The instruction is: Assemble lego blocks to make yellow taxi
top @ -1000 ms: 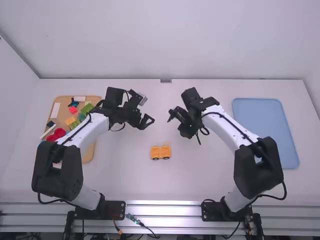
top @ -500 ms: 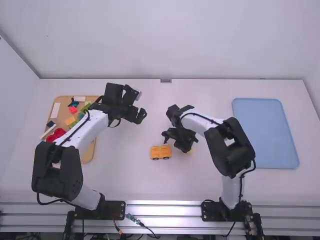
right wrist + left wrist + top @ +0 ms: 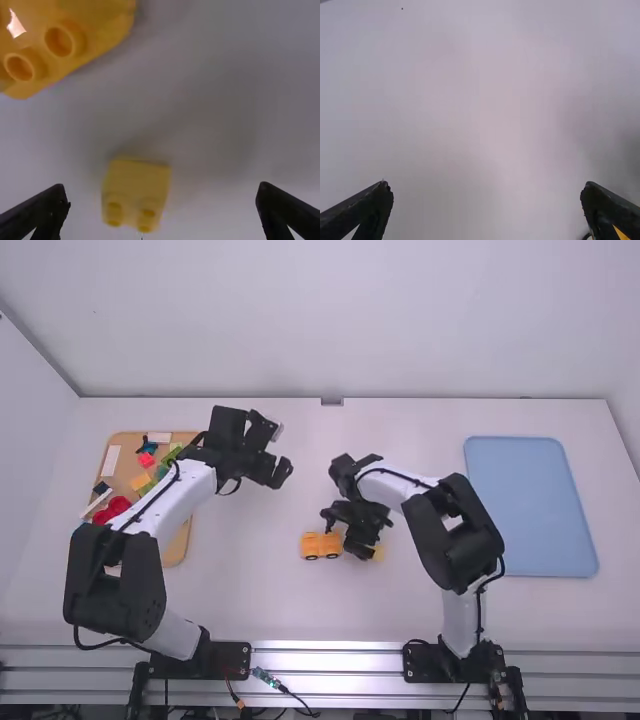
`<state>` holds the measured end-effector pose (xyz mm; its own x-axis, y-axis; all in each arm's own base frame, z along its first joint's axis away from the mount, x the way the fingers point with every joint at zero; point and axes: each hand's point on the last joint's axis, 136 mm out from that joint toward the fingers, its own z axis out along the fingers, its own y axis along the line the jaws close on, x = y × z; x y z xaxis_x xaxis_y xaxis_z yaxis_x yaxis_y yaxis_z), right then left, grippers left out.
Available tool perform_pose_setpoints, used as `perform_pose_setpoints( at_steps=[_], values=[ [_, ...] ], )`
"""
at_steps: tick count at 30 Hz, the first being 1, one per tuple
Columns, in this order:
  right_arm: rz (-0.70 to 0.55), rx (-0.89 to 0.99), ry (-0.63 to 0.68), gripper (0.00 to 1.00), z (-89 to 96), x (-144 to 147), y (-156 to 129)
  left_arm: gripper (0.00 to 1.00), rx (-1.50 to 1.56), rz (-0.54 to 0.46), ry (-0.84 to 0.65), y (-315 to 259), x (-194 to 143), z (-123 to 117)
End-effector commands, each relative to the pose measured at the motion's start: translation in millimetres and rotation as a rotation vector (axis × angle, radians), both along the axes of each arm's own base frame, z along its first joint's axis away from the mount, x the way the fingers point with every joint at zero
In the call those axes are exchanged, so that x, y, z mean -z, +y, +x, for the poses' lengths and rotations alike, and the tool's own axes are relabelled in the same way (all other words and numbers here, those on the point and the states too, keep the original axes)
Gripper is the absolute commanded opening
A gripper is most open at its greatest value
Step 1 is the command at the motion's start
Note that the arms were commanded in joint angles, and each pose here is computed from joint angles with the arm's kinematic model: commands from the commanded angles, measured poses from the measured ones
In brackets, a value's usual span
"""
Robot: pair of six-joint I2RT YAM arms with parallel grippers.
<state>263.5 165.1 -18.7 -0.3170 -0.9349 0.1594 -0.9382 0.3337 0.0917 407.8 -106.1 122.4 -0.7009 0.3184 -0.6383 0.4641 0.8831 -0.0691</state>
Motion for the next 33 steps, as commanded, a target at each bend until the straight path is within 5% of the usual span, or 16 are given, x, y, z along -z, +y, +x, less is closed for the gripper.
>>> perform_pose_setpoints(
  at_steps=[1, 6, 12, 17, 22, 27, 33],
  values=[
    [-0.021, 0.012, -0.037, 0.99, 5.1, 0.1, -2.9, 0.99, 0.04, 0.023, -0.05, 1.8, -16.5, 1.9],
    [0.123, 0.036, -0.155, 0.99, 24.7, -38.5, 15.2, 0.99, 0.075, 0.051, -0.054, 1.9, -13.3, -0.7],
    [0.36, 0.062, -0.241, 0.99, 26.1, -98.2, 27.6, 0.99, 0.117, 0.032, -0.049, -6.0, -11.1, -5.5],
    [0.583, 0.045, -0.333, 0.99, 21.4, -121.3, 29.3, 0.99, 0.345, -0.024, -0.088, -30.4, -10.3, -22.6],
    [0.661, 0.175, -0.435, 0.99, 23.7, -117.0, 9.8, 0.99, 0.679, -0.033, -0.186, -54.9, 3.2, -56.0],
    [0.718, 0.205, -0.54, 0.99, 30.5, -110.3, -0.9, 0.99, 0.888, -0.151, -0.278, -75.8, 14.6, -92.7],
    [0.842, 0.123, -0.488, 0.99, 8.1, -88.1, 13.6, 0.99, 0.929, -0.247, -0.337, -86.1, 26.9, -112.5]
  ],
)
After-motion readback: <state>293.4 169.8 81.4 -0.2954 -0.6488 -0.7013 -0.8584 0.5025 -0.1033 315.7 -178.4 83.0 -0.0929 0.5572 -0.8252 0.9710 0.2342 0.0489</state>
